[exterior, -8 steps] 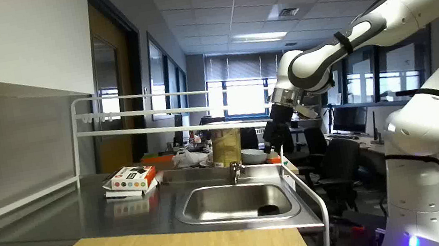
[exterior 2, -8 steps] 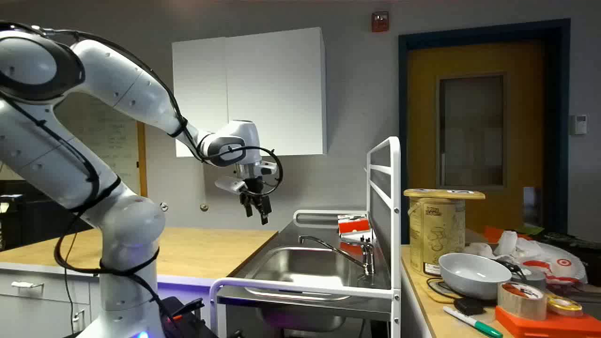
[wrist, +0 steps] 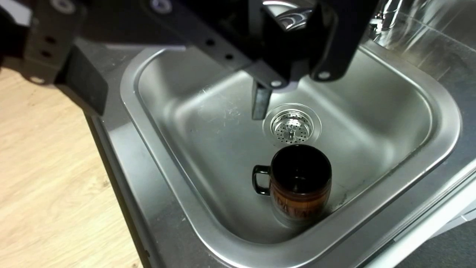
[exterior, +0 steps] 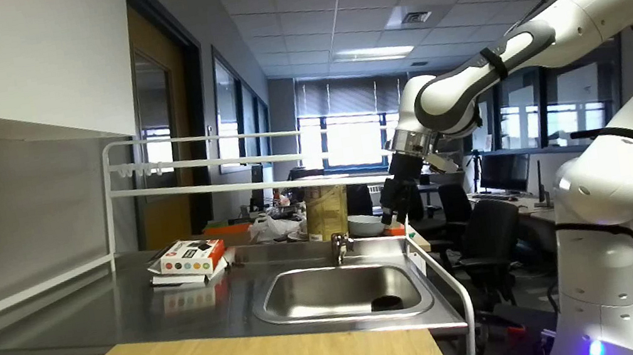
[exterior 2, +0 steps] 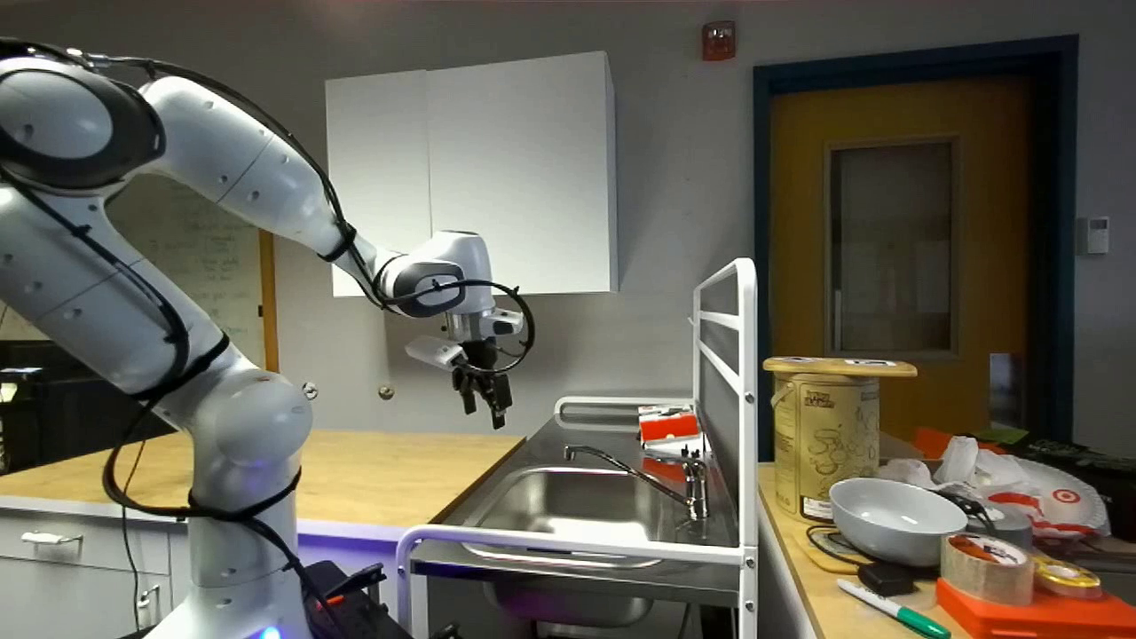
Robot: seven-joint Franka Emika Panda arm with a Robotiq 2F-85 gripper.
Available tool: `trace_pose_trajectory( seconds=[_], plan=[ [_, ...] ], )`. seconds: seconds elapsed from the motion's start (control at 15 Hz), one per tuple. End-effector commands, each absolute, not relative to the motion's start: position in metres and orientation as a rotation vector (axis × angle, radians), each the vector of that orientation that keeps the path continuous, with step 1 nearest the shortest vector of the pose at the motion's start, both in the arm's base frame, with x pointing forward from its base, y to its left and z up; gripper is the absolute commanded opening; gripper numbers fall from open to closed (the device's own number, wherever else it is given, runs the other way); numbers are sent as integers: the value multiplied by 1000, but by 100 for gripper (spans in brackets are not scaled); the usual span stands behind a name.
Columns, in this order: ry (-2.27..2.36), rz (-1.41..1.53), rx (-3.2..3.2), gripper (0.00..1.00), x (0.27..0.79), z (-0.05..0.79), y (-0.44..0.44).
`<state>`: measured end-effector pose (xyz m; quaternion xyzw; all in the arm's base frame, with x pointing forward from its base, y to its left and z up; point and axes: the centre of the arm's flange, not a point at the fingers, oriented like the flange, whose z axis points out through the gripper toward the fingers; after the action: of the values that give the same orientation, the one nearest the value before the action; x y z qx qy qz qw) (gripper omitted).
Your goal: Move the spout to the right
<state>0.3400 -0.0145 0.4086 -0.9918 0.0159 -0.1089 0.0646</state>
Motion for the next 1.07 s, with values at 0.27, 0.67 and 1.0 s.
trace_pose_trajectory(
  seconds=[0.27,0.67,1.0],
  plan=[
    [48,-329,-2994,100,340,409,-15],
    [48,-323,-2995,100,342,409,-15],
    [81,-320,-2997,100,356,412,-18]
  ],
)
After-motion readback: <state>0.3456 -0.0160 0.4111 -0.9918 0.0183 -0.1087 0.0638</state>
